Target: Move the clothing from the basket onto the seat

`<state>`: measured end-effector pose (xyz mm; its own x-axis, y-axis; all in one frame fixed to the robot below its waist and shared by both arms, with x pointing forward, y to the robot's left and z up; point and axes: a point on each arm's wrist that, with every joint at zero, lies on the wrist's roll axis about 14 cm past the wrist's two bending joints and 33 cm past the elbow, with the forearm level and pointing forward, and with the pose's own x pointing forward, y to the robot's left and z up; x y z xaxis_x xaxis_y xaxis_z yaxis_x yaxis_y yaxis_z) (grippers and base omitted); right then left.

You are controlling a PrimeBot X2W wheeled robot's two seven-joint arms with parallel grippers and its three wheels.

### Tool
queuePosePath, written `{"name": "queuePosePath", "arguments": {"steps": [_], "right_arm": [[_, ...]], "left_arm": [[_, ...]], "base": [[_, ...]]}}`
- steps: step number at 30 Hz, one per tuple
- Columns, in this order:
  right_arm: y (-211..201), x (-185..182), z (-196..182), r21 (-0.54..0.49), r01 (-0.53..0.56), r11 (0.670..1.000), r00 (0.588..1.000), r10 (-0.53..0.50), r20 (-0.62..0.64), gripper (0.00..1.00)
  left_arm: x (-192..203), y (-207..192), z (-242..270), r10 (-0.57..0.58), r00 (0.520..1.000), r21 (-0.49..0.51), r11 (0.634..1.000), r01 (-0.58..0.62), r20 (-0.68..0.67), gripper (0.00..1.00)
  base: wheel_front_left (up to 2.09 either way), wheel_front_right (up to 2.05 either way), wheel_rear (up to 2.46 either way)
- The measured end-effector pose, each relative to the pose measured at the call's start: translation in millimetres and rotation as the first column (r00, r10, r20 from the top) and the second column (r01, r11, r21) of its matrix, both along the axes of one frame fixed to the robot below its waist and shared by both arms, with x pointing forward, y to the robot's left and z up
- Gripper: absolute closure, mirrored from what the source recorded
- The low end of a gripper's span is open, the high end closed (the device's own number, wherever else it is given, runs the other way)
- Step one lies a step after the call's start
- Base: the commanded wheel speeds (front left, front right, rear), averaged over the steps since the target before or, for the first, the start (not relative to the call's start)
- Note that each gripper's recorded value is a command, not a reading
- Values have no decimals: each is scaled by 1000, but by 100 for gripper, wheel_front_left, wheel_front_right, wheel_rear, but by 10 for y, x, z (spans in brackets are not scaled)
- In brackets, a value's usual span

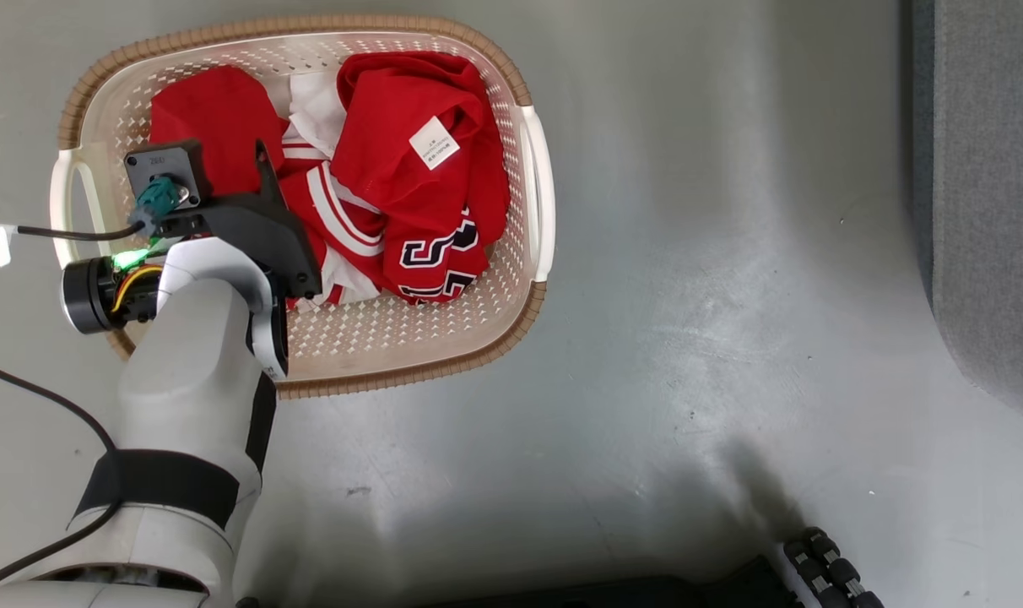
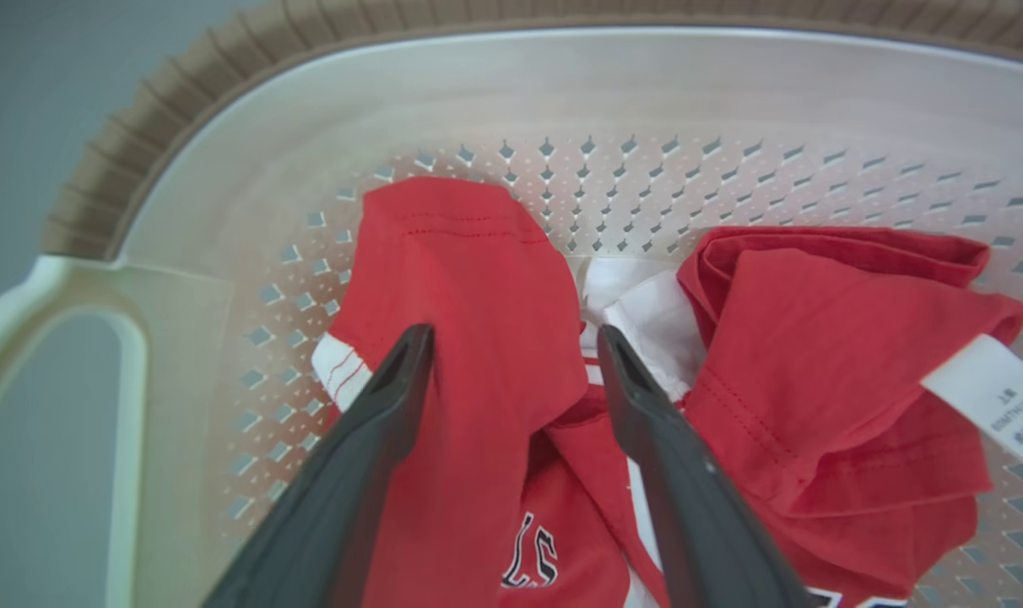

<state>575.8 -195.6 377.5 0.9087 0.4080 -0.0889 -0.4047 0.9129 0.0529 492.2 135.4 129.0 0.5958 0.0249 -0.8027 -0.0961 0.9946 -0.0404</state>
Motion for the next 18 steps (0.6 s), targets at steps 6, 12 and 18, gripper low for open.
{"name": "queuePosePath", "arguments": {"steps": [6,12,18], "right_arm": [[10,-19,-16,0,-3,1000,1000,3,-7,0],[-1,-24,-18,-6,-1,1000,1000,1,-14,0],[20,-9,75,-2,0,1000,1000,0,0,0]], "left_arm": [[-252,5,-102,0,998,0,1000,0,-61,0],[-284,-33,-91,-21,998,-2,1000,21,-64,100],[-214,-39,37,-21,999,-5,1000,21,-36,100]], "base": [[0,0,0],[0,0,0],[0,0,0]]}}
